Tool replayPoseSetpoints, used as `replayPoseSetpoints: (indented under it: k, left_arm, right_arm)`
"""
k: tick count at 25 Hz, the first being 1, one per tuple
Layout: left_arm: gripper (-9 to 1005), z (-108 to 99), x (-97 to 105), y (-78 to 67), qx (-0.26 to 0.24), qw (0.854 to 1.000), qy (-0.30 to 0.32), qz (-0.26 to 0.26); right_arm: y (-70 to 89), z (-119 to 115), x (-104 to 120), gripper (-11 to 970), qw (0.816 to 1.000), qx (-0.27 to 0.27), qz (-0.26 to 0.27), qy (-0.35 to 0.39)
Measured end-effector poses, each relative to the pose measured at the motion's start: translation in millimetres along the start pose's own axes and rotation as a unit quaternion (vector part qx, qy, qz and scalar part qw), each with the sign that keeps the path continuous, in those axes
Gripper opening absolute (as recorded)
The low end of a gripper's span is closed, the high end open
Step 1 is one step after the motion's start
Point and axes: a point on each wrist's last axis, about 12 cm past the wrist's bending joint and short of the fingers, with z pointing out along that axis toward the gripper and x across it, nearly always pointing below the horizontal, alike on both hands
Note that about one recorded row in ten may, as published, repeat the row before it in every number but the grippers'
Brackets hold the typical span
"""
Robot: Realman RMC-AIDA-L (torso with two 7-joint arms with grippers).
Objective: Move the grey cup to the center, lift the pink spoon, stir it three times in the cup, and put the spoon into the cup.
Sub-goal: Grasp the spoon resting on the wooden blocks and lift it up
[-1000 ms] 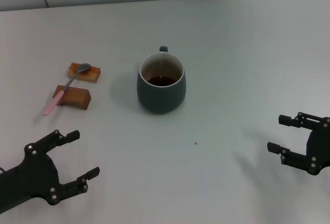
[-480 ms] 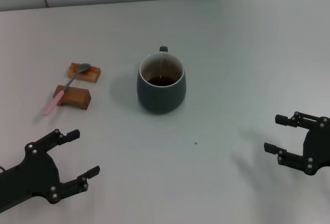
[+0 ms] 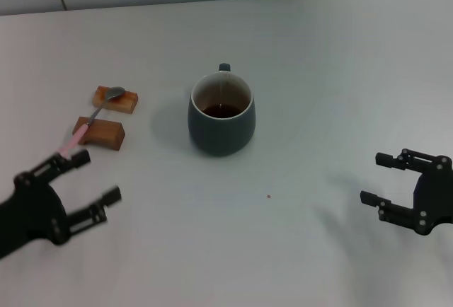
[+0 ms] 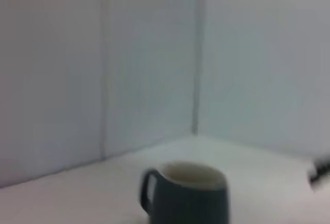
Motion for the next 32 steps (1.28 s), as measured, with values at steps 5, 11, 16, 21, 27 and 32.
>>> replayPoseSetpoints:
  k: [5,11,16,21,27,32]
  left_arm:
    - [829,0,-14,11.5,-0.032,0.987,-0.063,-0.146]
    - [829,1,-21,17.0,-0.041,0.947,-0.131,-0.291]
    - [830,-2,-18,16.8,-0.051,0.907,-0.169,-0.383]
    - [830,-7,-6,14.5,-0.075,0.839,-0.205,-0.499]
    - [829,-7,6,8.7,-0.085,0.789,-0.209,-0.571]
    - [829,-8,11,6.8,-0.087,0.76,-0.203,-0.611]
  right_arm:
    - [-1.5,2,-1,681,1.0,-0.001,-0.002,0.0]
    - [-5.0,5,-3,681,1.0,-0.002,-0.007,0.0]
    - [-7.7,6,-5,681,1.0,-0.003,-0.01,0.002]
    - [-9.2,6,-5,680,1.0,-0.002,-0.011,0.003]
    - [-12.1,4,-6,680,1.0,0.0,-0.015,0.007]
    - [-12.5,3,-6,680,1.0,0.0,-0.015,0.009]
